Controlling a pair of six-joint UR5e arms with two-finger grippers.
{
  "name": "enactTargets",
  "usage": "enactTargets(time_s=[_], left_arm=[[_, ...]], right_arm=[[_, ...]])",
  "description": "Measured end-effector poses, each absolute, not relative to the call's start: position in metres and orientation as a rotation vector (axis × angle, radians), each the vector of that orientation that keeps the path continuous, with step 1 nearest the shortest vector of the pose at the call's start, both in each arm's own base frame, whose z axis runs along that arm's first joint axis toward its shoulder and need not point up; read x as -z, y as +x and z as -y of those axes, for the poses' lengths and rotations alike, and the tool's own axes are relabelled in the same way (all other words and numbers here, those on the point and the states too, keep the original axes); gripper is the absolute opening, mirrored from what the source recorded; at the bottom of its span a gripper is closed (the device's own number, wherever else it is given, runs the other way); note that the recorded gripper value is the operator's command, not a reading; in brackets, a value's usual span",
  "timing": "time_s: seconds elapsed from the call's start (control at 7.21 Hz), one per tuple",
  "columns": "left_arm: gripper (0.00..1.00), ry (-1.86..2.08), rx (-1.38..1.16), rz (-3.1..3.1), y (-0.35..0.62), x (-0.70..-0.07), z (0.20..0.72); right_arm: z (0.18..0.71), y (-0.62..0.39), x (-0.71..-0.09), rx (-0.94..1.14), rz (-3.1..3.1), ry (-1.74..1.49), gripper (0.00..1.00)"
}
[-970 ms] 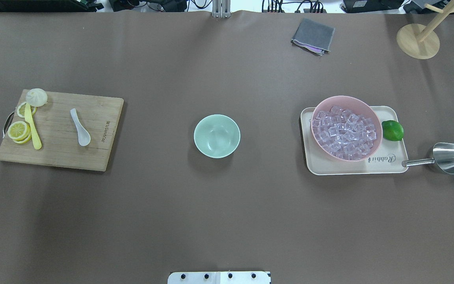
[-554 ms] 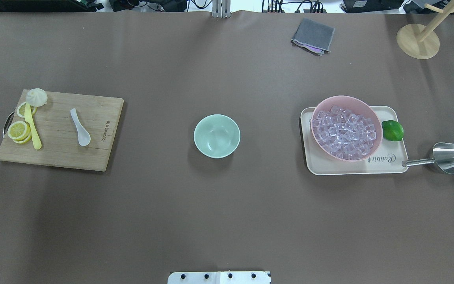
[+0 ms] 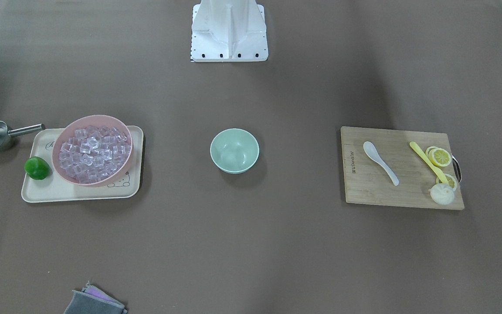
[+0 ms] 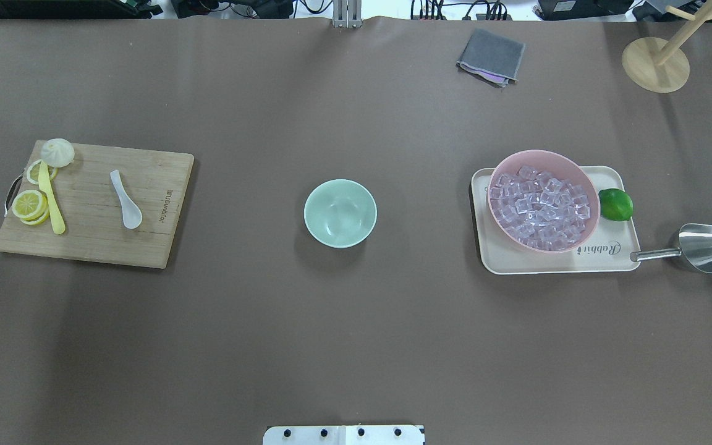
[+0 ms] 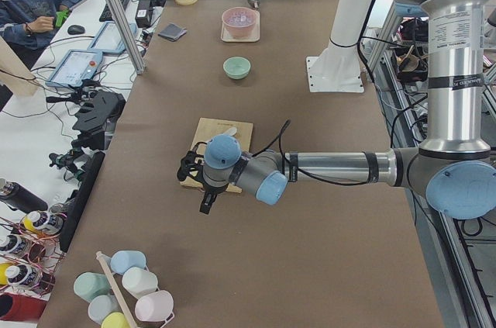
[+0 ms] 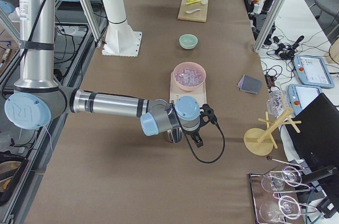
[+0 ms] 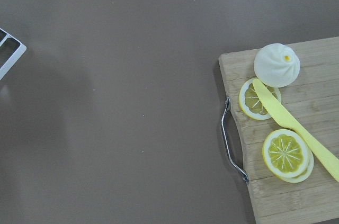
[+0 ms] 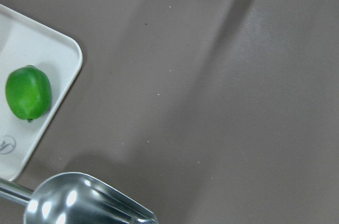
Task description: Put spoon and ice into bowl
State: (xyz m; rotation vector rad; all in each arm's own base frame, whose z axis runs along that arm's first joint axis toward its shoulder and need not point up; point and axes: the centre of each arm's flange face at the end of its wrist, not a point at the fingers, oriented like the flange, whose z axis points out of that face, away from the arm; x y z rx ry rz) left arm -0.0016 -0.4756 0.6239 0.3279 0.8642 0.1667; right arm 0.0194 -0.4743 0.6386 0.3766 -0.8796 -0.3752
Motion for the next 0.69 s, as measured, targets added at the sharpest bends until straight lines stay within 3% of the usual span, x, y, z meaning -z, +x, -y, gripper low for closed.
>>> enactTargets(time_s=[0.42, 0.69], left_arm=[[0.98, 0.327, -0.166, -0.864, -0.002, -0.625, 0.474], [0.98, 0.326, -0.166, -0.865, -0.002, -0.625, 0.474]], right_arm=[[0.481, -0.05, -0.544, 0.277, 0.975, 0.333, 0.99], [0.482, -0.112, -0.484, 0.222, 0.957, 0.35, 0.91]])
